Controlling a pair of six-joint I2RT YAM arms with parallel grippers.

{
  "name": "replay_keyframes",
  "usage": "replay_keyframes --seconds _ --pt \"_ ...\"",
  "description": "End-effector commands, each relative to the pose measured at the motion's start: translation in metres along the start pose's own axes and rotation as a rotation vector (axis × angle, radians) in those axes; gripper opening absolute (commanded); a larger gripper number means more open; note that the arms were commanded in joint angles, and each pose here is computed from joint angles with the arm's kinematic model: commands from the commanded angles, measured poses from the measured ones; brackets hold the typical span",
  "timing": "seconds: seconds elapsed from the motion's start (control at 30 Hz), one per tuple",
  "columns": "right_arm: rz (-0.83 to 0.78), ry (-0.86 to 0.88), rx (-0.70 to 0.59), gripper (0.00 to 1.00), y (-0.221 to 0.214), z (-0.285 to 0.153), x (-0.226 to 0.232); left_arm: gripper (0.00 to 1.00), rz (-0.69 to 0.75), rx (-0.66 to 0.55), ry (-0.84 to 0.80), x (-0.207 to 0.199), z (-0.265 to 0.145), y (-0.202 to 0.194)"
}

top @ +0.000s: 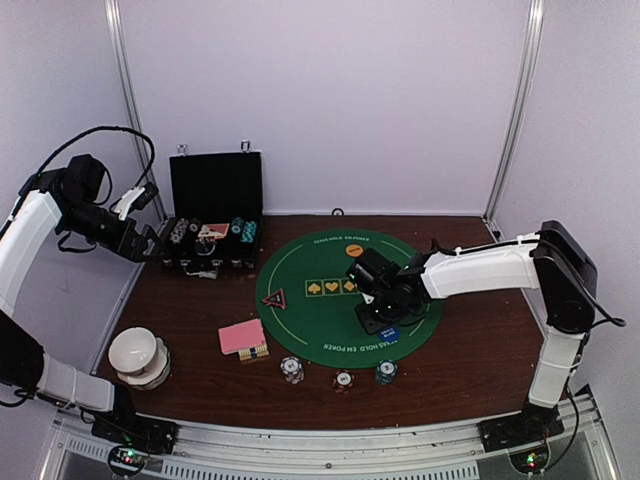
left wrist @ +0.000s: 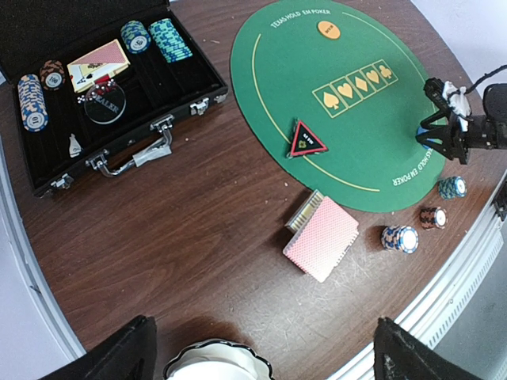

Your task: Distribute texas hold em gaming equipment

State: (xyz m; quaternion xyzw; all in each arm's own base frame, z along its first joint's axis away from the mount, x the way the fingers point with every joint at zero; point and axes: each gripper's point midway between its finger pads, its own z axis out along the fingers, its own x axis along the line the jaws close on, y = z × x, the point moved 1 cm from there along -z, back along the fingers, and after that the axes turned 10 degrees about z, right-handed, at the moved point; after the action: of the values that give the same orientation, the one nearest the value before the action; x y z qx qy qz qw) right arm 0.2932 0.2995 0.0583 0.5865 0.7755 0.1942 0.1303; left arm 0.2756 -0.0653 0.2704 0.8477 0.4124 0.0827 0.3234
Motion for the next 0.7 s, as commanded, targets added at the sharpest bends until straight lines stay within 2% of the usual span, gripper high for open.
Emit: replay_keyframes --seconds 0.0,0.47,0.67 --pt "0.011 -0.036 0.028 0.4 -0.005 0.013 -0.014 0.97 0.025 -0.024 0.007 -0.003 -0.006 0.002" --pt "0.049 -0.03 0.092 0.37 -0.031 0.027 -0.03 0.98 0.019 -0.021 0.0 -0.003 -0.005 0.001" --pt "0.031 -0.012 0.079 0.38 -0.027 0.0 -0.03 0.98 0.02 -0.024 0.001 -0.003 -0.005 0.002"
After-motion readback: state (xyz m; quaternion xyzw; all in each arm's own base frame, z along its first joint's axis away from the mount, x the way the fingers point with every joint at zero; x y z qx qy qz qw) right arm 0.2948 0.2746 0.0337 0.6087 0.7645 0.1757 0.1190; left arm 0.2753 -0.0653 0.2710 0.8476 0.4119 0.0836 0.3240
